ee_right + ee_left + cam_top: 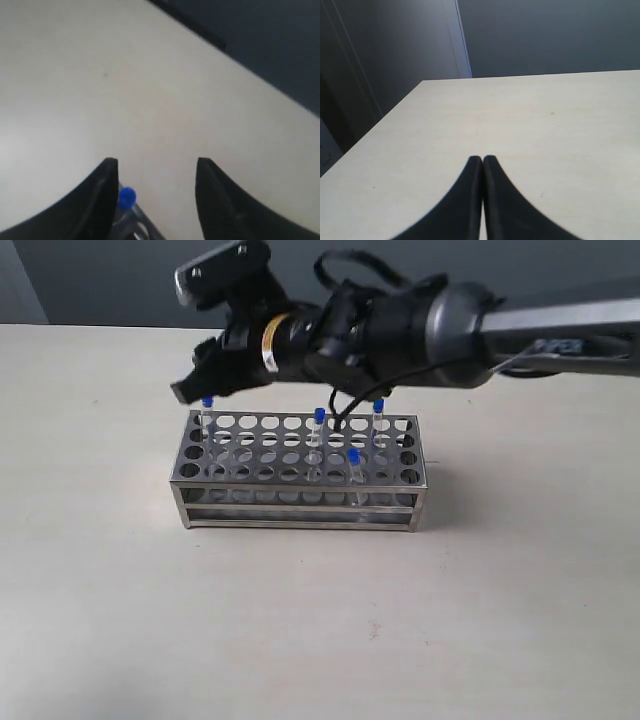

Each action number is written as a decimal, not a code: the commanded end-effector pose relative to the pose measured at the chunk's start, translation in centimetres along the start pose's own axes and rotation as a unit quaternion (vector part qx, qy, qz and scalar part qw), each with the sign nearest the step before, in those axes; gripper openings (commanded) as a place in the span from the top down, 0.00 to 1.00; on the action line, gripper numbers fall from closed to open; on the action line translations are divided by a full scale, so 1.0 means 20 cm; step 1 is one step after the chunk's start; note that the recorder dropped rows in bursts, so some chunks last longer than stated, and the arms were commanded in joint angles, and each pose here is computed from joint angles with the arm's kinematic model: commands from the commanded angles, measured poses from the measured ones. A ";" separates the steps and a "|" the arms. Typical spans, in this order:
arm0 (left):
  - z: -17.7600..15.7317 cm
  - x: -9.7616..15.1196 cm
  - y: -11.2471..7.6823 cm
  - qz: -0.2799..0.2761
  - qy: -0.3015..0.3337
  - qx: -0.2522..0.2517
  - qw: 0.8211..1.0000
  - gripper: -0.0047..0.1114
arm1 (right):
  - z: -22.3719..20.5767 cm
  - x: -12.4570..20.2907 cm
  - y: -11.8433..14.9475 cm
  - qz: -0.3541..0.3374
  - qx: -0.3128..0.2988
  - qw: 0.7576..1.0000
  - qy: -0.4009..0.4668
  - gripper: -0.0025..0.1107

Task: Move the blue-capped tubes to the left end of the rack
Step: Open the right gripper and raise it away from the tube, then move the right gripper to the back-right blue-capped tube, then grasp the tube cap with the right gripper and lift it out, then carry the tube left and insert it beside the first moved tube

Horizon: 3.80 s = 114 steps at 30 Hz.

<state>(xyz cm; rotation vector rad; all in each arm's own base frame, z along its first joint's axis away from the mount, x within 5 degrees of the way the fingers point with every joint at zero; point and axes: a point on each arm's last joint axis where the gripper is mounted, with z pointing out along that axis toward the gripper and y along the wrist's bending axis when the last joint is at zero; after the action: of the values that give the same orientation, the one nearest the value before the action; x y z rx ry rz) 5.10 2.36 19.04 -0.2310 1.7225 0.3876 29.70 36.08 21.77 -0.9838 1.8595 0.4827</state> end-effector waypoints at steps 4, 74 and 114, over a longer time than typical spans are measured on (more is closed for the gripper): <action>0.00 -0.01 0.00 -0.002 -0.008 0.003 1.000 0.95 | -0.37 -0.30 -0.14 -0.004 0.055 0.997 -0.051 0.56; 0.00 -0.01 0.00 -0.002 -0.008 0.003 1.000 0.95 | -0.35 0.68 -0.50 0.096 0.061 0.991 -0.071 0.96; 0.00 -0.01 0.00 -0.002 -0.007 0.003 1.000 0.95 | -0.03 0.10 0.09 -0.011 -0.104 0.985 -0.140 0.96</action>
<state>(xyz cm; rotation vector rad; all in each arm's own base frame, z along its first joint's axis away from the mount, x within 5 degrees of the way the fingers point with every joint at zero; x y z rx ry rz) 5.10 2.36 19.04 -0.2310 1.7225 0.3876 27.45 35.77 20.07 -1.0126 1.5739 0.7666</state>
